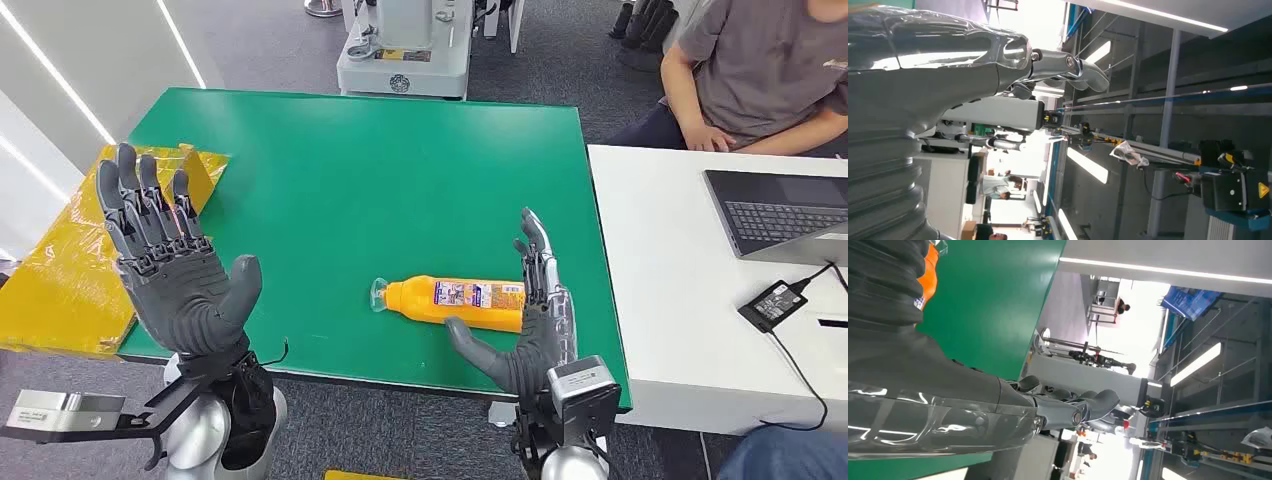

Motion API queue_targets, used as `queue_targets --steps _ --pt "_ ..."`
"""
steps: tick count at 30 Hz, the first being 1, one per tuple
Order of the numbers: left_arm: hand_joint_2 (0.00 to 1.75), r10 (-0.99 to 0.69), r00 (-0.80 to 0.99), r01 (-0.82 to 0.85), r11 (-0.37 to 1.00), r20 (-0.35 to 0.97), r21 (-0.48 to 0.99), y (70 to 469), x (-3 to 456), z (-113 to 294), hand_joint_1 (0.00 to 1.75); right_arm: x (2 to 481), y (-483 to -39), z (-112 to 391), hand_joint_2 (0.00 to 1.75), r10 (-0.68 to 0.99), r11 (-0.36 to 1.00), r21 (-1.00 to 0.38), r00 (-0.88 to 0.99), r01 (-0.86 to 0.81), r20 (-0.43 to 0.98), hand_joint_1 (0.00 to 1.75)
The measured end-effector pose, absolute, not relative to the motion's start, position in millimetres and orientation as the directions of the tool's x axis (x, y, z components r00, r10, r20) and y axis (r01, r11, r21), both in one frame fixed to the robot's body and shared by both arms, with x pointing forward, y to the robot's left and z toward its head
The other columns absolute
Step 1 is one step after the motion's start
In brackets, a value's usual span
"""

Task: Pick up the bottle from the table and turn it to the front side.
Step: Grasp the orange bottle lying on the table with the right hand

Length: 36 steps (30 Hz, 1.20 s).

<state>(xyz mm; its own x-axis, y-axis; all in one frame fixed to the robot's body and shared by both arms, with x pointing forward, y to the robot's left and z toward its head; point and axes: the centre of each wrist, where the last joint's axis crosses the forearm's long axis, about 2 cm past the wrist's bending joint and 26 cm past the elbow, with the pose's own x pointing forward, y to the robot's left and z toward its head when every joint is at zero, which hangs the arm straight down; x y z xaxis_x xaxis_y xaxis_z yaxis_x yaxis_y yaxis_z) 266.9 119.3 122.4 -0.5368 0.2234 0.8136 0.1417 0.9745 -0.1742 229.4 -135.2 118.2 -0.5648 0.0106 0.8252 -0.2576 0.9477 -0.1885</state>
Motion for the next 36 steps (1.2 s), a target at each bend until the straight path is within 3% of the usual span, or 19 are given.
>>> queue_targets --steps 8,13,18,26,36 --pt "1.75 0.222 -0.526 0.165 0.974 0.821 -0.157 119.3 265.6 120.7 0.0 236.2 -142.4 124.3 1.75 0.15 0.911 -0.349 -0.614 -0.218 0.775 0.0" --pt "1.75 0.222 -0.522 0.19 0.972 0.824 -0.142 120.3 264.7 117.6 0.0 246.2 -158.5 125.5 1.75 0.315 0.791 -0.568 -0.647 -0.226 0.695 0.0" --pt "1.75 0.222 -0.515 0.217 0.968 0.828 -0.124 120.9 261.8 114.3 0.0 258.9 -177.8 124.8 1.75 0.453 0.677 -0.698 -0.615 -0.234 0.646 0.0" --pt "1.75 0.221 -0.514 0.231 0.966 0.829 -0.114 120.8 261.8 114.2 0.0 269.9 -196.0 123.6 1.75 0.537 0.608 -0.758 -0.58 -0.238 0.613 0.0" --pt "1.75 0.233 -0.505 0.285 0.954 0.831 -0.094 118.9 270.1 117.9 0.0 306.4 -229.4 110.2 1.75 0.671 0.369 -0.825 -0.491 -0.429 0.556 0.0"
